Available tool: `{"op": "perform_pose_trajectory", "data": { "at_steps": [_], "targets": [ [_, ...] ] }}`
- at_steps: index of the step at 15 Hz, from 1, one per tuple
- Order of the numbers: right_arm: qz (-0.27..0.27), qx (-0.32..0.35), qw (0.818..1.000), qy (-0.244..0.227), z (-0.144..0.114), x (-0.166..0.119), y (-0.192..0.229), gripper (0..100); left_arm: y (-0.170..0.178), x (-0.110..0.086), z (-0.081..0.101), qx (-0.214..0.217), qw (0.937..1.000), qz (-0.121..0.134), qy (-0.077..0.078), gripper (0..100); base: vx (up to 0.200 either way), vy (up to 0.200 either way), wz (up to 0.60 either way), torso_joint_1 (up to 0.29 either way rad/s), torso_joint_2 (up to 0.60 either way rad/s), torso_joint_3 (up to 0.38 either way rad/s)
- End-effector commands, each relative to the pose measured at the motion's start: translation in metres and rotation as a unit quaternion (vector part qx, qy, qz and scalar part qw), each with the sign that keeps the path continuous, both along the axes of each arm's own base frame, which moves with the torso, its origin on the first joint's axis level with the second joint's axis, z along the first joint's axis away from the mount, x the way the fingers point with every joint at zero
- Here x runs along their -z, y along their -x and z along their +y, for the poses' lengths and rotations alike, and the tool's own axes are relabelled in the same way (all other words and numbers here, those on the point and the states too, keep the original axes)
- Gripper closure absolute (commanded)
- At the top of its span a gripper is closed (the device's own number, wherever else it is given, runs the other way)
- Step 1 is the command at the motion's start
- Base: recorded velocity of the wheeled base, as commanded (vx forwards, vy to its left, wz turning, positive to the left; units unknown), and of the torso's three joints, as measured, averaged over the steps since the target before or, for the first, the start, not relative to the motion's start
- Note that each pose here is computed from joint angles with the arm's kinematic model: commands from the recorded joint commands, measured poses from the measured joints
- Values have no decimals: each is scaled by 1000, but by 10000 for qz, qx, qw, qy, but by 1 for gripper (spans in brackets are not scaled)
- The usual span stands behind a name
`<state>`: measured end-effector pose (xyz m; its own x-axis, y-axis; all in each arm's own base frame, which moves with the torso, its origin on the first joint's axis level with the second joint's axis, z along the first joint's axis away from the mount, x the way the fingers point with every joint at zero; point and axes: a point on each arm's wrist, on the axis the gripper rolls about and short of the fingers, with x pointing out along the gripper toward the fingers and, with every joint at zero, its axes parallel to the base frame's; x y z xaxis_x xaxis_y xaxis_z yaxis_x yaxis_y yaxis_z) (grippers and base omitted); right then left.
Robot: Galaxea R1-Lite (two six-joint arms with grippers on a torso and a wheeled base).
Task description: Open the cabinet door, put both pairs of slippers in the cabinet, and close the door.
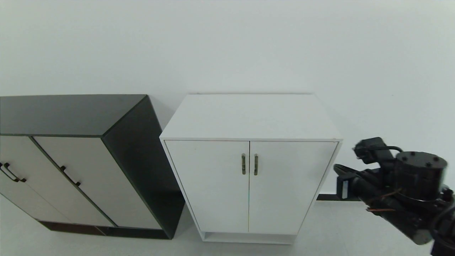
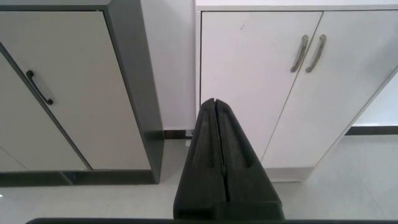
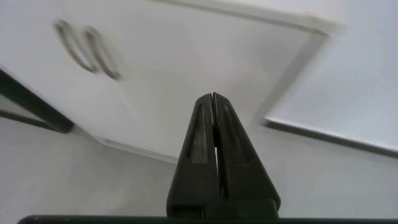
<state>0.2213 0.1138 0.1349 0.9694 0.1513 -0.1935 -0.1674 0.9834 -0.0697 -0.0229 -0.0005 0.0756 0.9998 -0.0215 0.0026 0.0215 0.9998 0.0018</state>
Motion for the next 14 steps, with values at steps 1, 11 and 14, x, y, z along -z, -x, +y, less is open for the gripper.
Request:
{"op": "perform_pose_trajectory", "data": {
  "at_steps": [1,11,14],
  "targets": [
    [-241,598,9979,97,-52,-7,58,100,0,0,0,-8,10000,5,1,100,0,0,0,0,0,0],
    [95,159,9998,-109,-120,47,236,100,0,0,0,-15,10000,5,1,100,0,0,0,0,0,0],
    [-88,-264,9996,-73,-118,48,237,100,0,0,0,-15,10000,5,1,100,0,0,0,0,0,0]
  ]
}}
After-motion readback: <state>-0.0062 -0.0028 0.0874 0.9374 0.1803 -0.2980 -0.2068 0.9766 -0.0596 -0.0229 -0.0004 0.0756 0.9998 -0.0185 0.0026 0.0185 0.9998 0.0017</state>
